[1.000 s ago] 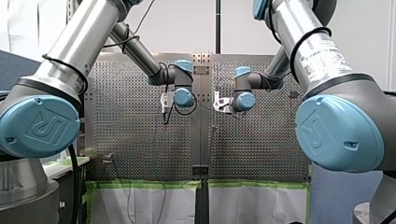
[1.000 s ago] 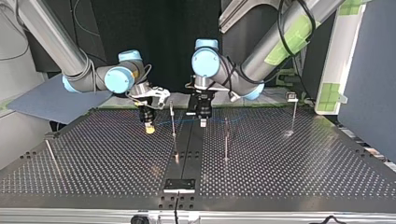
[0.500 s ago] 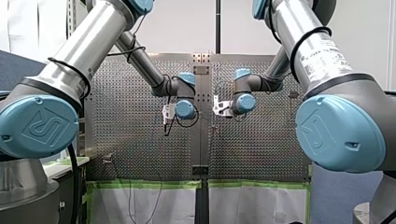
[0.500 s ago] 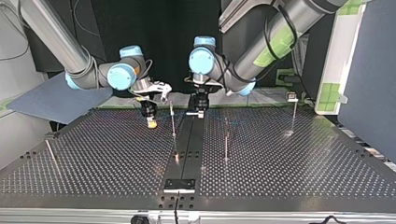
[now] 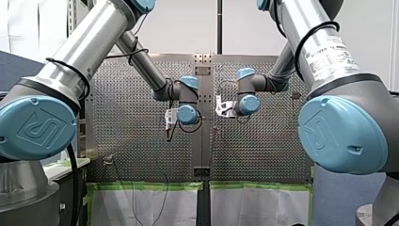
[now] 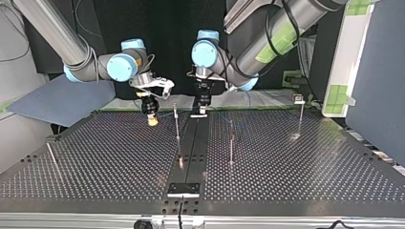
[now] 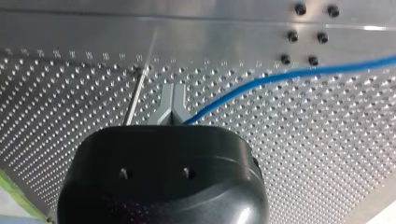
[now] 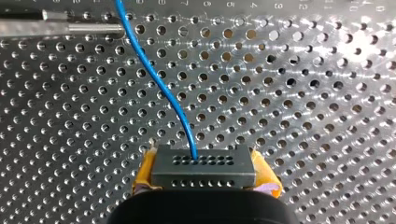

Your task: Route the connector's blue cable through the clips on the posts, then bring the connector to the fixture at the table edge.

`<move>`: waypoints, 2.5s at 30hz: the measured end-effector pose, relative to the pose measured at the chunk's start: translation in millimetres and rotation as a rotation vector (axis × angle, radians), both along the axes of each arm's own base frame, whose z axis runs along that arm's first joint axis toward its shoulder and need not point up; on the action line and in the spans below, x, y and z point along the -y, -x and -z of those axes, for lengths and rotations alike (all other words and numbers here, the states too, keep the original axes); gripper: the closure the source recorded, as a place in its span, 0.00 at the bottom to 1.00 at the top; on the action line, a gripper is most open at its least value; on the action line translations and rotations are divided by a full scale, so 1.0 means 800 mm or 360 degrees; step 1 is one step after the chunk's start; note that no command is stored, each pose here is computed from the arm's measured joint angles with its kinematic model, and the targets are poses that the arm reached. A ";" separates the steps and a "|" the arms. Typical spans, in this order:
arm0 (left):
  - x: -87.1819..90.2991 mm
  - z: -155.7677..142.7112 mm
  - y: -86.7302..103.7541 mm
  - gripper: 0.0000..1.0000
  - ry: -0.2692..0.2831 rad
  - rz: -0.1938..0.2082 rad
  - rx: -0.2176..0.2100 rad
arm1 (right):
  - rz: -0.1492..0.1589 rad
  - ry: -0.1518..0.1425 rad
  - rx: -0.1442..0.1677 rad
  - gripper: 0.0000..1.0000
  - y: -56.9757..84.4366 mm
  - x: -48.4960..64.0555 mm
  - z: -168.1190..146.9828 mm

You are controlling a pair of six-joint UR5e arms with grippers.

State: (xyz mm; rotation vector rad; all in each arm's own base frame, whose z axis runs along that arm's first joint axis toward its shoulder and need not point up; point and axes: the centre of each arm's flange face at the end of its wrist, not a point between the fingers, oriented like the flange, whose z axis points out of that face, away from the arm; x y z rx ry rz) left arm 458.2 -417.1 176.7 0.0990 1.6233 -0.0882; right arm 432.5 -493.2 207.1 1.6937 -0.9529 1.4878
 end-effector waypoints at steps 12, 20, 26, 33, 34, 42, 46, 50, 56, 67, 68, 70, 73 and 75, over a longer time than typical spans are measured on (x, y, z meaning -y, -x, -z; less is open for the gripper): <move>0.013 0.001 0.013 1.00 -0.0001 0.0037 -0.0002 | 0.0019 -0.0080 -0.0043 1.00 0.025 -0.031 0.043; 0.014 0.011 0.014 1.00 -0.0015 0.0037 -0.0021 | 0.0029 -0.0149 -0.0082 1.00 0.041 -0.049 0.070; 0.016 0.038 0.015 1.00 -0.0040 0.0039 -0.0054 | 0.0053 -0.0166 -0.0094 1.00 0.052 -0.046 0.075; 0.015 0.050 0.012 1.00 -0.0043 0.0035 -0.0062 | 0.0084 -0.0153 -0.0106 1.00 0.064 -0.035 0.079; 0.014 0.050 0.012 1.00 -0.0043 0.0034 -0.0062 | 0.0087 -0.0150 -0.0107 1.00 0.066 -0.033 0.080; 0.013 0.051 0.010 1.00 -0.0043 0.0035 -0.0062 | 0.0090 -0.0155 -0.0110 1.00 0.072 -0.023 0.101; 0.011 0.051 0.008 1.00 -0.0043 0.0035 -0.0062 | 0.0086 -0.0151 -0.0100 1.00 0.075 -0.019 0.109; 0.011 0.050 0.007 1.00 -0.0043 0.0037 -0.0061 | 0.0080 -0.0141 -0.0081 1.00 0.079 -0.012 0.114; 0.010 0.050 0.006 1.00 -0.0043 0.0038 -0.0060 | 0.0074 -0.0128 -0.0059 1.00 0.089 0.000 0.116; 0.009 0.051 0.003 1.00 -0.0042 0.0052 -0.0065 | 0.0044 -0.0112 -0.0021 1.00 0.108 0.019 0.114; 0.009 0.052 0.002 1.00 -0.0043 0.0053 -0.0067 | 0.0044 -0.0111 -0.0019 1.00 0.110 0.020 0.114; 0.011 0.055 0.001 1.00 -0.0047 0.0059 -0.0074 | 0.0047 -0.0111 -0.0015 1.00 0.114 0.023 0.114; 0.015 0.066 0.000 1.00 -0.0060 0.0063 -0.0098 | 0.0054 -0.0107 -0.0009 1.00 0.119 0.028 0.113; 0.018 0.070 -0.001 1.00 -0.0053 0.0067 -0.0097 | 0.0061 -0.0104 -0.0004 1.00 0.122 0.031 0.113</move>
